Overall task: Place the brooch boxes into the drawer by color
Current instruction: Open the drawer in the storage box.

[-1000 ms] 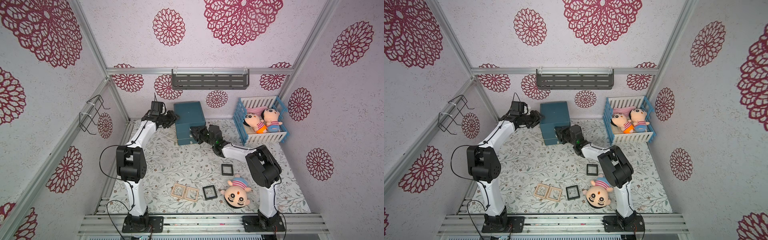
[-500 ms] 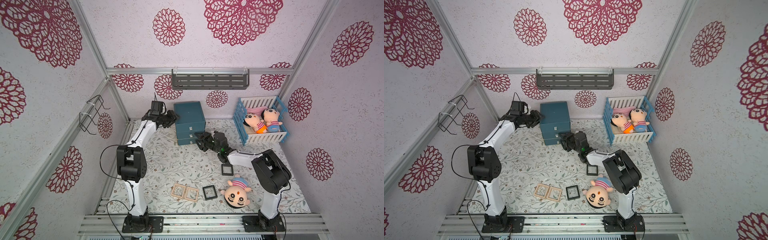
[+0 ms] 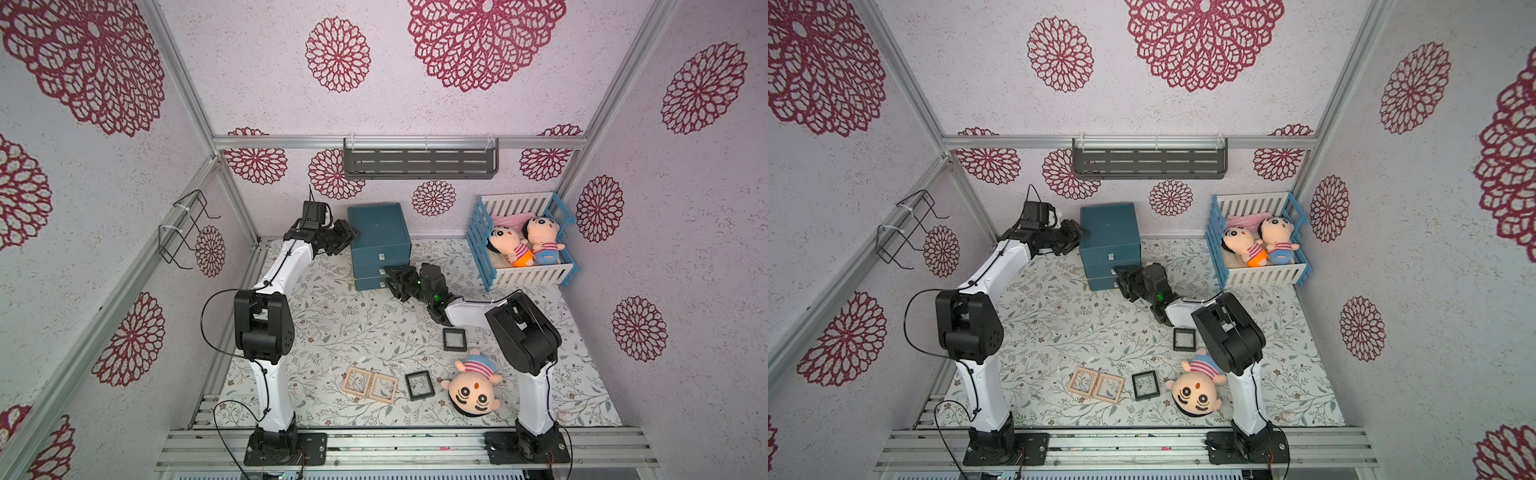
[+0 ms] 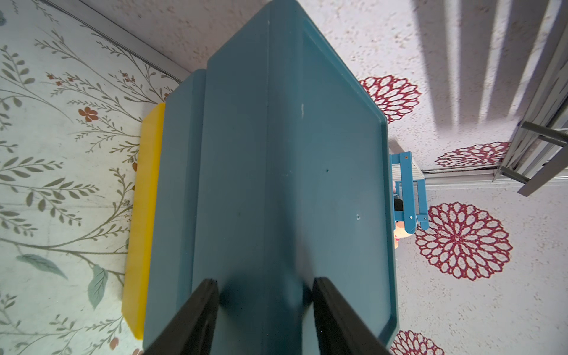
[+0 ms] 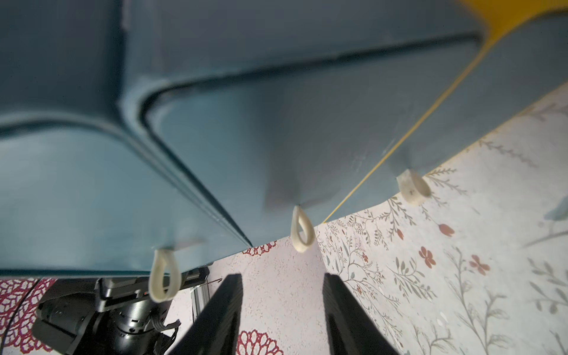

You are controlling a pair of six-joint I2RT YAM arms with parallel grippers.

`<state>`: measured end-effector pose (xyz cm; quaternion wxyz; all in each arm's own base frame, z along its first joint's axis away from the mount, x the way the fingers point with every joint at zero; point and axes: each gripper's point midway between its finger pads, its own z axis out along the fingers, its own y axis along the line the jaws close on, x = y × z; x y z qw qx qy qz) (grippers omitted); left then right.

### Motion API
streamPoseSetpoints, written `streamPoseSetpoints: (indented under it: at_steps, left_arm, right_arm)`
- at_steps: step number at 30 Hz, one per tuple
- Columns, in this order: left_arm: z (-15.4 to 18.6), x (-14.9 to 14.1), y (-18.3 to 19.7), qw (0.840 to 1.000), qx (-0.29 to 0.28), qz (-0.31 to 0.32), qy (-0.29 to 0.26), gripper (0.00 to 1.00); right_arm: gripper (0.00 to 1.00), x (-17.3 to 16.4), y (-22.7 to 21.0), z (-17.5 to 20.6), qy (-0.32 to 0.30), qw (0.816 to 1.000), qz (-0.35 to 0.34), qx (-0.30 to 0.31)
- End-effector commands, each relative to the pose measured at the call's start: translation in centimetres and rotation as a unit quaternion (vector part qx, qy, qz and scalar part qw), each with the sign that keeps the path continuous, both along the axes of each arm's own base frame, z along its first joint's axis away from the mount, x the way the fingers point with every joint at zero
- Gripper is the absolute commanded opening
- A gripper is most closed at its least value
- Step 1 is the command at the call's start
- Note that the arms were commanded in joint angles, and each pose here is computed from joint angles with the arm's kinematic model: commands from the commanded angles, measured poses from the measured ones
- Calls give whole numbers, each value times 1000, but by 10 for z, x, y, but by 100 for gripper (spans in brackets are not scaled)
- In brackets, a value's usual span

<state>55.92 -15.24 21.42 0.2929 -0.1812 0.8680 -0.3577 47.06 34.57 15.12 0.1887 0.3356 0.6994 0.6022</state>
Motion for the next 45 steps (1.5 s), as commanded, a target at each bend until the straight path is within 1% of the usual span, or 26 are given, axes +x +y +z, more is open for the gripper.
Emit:
streamPoseSetpoints:
  at_steps: [1,5,11,18,21,24,38,45]
  left_arm:
    - [-8,2,-10,1000,0,-12,5,55]
    - [-10,3,-9,1000,1,-12,6,55]
    - [-13,3,-10,1000,1,-13,9,55]
    - [-13,3,-10,1000,0,-14,10,55]
    - [-13,3,-11,1000,0,-14,10,55]
    - [-12,3,-11,1000,-1,-14,9,55]
    - [-12,5,-11,1000,-1,-12,8,54]
    - [-12,7,-11,1000,-3,-11,7,54]
  right_arm:
    - [48,10,4,14,-21,1000,-9,11]
    - [44,13,7,8,-17,1000,-9,11]
    - [33,20,9,4,-14,1000,-14,14]
    - [22,28,12,3,-13,1000,-19,17]
    - [13,28,13,2,-11,1000,-20,17]
    - [0,27,13,2,-11,1000,-21,15]
    - [0,7,10,9,-7,1000,-20,18]
    - [0,-20,6,6,6,1000,-5,12]
